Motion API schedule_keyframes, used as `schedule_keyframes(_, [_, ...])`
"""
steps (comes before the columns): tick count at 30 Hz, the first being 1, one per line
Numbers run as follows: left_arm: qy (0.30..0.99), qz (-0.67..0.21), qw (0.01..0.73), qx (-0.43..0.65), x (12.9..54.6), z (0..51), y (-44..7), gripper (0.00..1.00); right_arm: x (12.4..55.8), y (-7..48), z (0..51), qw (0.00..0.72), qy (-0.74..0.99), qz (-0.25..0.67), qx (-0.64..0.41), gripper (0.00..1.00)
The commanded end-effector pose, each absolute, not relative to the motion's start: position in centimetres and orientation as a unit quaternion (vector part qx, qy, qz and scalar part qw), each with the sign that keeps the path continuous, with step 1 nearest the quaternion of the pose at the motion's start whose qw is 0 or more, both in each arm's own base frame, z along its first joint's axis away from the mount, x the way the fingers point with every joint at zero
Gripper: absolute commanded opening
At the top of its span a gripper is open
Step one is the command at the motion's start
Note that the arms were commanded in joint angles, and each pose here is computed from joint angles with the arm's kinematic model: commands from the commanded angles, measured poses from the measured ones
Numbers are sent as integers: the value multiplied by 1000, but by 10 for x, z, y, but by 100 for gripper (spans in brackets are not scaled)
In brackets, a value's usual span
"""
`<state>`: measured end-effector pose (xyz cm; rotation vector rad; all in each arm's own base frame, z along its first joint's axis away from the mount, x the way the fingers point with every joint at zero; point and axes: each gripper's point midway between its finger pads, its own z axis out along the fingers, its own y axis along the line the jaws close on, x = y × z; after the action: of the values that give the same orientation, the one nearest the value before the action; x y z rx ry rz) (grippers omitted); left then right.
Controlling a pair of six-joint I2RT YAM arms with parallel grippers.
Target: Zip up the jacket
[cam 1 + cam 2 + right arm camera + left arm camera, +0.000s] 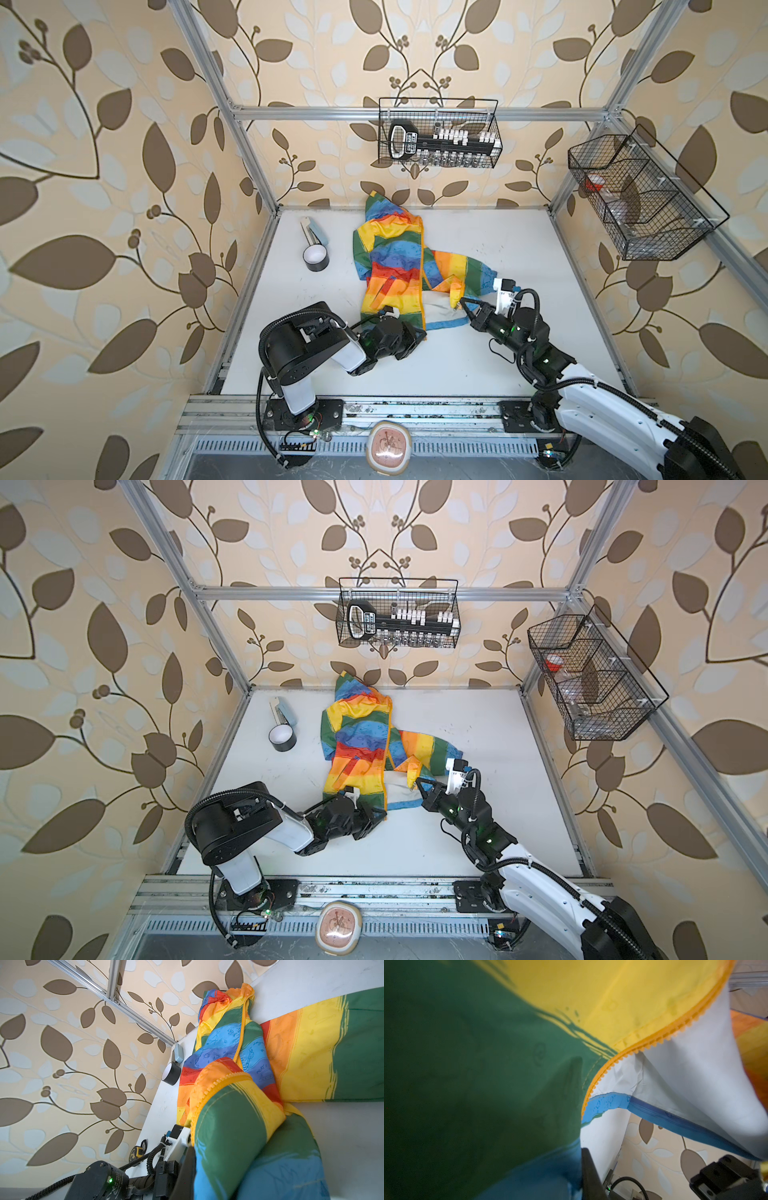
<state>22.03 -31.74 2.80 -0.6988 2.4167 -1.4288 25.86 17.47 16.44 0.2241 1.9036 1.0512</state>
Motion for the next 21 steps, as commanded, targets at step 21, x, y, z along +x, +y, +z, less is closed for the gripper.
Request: schedule_keyframes(21, [828, -478, 118, -267, 217, 14, -298, 38, 258, 174, 158, 452, 779, 424, 93, 0])
